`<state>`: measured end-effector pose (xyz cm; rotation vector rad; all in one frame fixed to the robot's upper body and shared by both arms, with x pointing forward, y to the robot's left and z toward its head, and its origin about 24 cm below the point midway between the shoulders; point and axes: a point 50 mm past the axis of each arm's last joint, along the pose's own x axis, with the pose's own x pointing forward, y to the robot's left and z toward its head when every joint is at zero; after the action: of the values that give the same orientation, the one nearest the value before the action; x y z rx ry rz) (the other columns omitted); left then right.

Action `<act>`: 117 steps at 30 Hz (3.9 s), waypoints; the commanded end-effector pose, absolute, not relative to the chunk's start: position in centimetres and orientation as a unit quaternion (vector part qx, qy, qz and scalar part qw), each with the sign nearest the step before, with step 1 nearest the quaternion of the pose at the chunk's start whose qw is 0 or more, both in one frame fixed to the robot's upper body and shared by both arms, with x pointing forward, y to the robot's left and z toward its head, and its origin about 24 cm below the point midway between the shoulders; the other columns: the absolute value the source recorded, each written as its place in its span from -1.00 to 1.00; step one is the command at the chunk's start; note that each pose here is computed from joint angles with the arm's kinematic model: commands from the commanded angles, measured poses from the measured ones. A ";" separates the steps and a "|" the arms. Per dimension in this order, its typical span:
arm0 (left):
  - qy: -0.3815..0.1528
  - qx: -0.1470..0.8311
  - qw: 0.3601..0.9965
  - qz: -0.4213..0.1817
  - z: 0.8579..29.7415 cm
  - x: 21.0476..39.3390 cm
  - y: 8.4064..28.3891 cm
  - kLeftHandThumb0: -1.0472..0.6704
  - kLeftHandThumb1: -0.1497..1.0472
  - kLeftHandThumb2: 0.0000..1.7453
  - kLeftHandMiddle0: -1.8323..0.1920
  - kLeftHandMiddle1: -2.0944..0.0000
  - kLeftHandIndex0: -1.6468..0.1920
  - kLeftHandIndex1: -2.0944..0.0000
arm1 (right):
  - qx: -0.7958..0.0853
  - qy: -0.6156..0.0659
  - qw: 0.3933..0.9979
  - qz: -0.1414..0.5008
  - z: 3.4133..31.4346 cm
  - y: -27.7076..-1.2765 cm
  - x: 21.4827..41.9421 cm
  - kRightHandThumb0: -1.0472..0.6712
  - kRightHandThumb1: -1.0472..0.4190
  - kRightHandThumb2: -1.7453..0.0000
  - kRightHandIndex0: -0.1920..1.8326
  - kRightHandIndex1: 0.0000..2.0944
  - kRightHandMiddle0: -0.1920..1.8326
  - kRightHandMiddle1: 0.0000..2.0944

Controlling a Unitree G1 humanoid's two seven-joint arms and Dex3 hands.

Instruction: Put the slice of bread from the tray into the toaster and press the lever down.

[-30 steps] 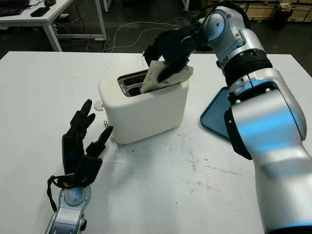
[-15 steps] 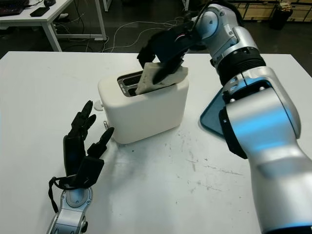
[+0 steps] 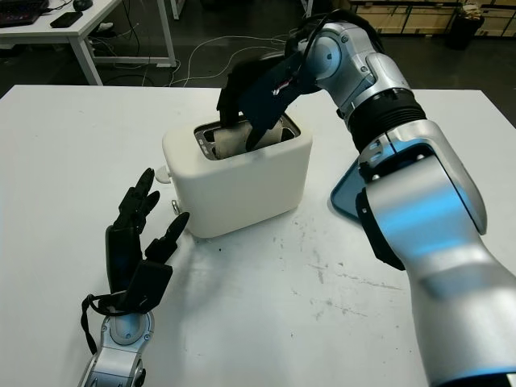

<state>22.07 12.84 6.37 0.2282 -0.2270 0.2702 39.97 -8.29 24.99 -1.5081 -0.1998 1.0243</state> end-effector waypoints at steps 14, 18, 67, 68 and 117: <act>-0.116 0.106 0.978 0.138 6.5 22.0 12.7 -0.52 0.79 -0.77 0.51 0.64 0.39 1.00 | -0.668 -0.140 0.633 0.365 26.0 -10.1 40.4 -0.73 -0.71 1.00 -0.57 -0.36 -0.17 -0.99; -0.115 0.112 0.977 0.142 6.5 21.9 12.9 -0.53 0.79 -0.75 0.50 0.64 0.39 1.00 | -0.645 -0.232 0.669 0.288 27.0 -11.9 40.2 -0.60 -0.70 1.00 -0.48 -0.46 -0.17 -0.98; -0.254 0.395 0.879 0.082 14.5 24.7 21.1 -0.09 0.62 -1.00 -0.01 0.28 -0.27 0.80 | -0.100 -0.163 0.980 0.059 7.5 -20.1 25.3 0.02 -0.80 1.00 0.14 -0.91 0.04 -0.99; -0.256 0.405 0.874 0.076 14.8 24.8 21.3 -0.07 0.61 -1.00 -0.02 0.27 -0.29 0.80 | -0.100 -0.163 0.980 0.059 7.4 -20.1 25.3 0.02 -0.80 1.00 0.14 -0.91 0.04 -0.99; -0.240 0.607 0.750 -0.103 18.6 31.2 20.3 -0.03 0.54 -0.99 -0.10 -0.13 -0.61 0.98 | -0.114 -0.139 0.982 0.064 6.7 -19.8 25.0 -0.03 -0.80 1.00 0.15 -0.96 0.04 -1.00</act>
<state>31.17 20.45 18.06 1.2982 -0.5127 -0.2117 25.20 -19.79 6.71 -0.2426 -0.2879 0.1342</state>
